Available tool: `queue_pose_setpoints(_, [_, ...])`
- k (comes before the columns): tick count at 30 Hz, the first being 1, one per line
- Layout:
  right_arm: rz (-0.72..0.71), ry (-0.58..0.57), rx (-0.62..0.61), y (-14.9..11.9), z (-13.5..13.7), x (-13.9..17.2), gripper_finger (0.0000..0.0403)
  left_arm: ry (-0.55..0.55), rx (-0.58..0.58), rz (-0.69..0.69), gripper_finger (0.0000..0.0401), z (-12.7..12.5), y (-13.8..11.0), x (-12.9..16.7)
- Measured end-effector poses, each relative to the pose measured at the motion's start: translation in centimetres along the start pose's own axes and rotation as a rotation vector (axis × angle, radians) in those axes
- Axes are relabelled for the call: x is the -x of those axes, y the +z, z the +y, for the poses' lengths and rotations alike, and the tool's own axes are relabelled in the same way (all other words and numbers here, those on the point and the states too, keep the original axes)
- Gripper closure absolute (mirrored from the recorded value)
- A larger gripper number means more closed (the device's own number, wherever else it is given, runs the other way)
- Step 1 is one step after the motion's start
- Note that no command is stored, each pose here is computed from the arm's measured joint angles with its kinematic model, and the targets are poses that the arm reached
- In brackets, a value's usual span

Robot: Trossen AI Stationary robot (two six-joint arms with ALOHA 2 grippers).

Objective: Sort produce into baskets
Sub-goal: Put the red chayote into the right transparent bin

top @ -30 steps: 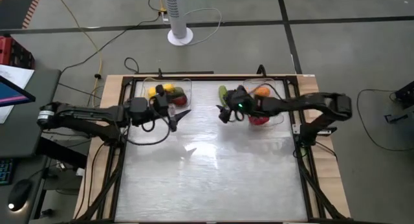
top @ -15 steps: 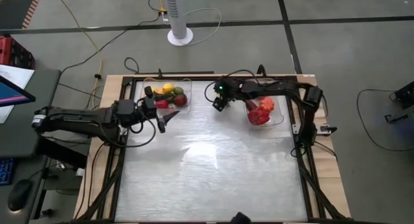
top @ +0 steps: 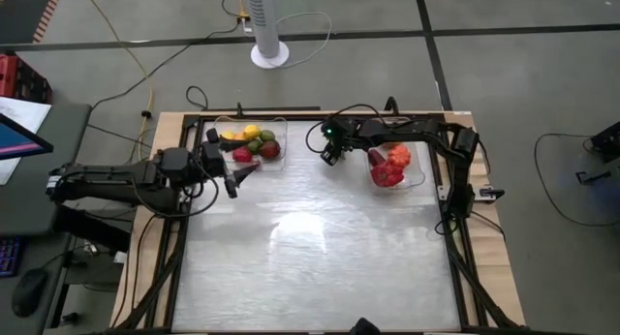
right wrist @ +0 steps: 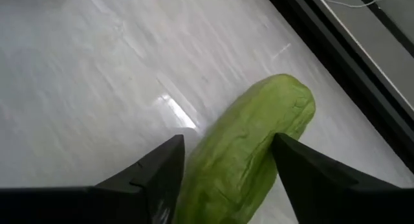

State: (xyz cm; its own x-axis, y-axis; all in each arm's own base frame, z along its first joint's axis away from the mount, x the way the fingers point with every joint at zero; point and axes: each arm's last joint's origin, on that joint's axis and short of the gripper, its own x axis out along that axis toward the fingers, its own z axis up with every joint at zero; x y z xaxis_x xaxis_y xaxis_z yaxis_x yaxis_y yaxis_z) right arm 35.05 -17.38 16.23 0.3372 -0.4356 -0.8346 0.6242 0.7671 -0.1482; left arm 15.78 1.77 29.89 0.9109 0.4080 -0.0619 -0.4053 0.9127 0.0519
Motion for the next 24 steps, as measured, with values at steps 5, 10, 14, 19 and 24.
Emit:
queue_pose_setpoints(5, [-0.009, -0.060, 0.021, -0.1, 0.6, 0.4, 0.0163, -0.008, 0.037, -0.001, 0.0069, 0.3, 0.1, 0.9])
queue_pose_setpoints(10, [-0.114, -0.053, 0.040, 0.9, 1.5, 2.9, 0.0154, -0.007, 0.037, -0.008, 0.0069, 0.6, 0.2, 1.5])
queue_pose_setpoints(14, [-0.128, -0.058, 0.036, 1.1, 1.2, 3.8, 0.0136, -0.007, 0.036, -0.008, 0.0069, 0.7, 0.3, 1.7])
queue_pose_setpoints(19, [-0.084, -0.060, 0.038, 0.8, 0.7, 2.7, 0.0109, -0.007, 0.034, -0.004, 0.0069, 0.6, 0.2, 1.7])
queue_pose_setpoints(24, [-0.018, -0.060, 0.039, -0.1, 0.7, 0.4, 0.0072, -0.007, 0.044, -0.002, 0.0069, 0.6, 0.2, 1.7])
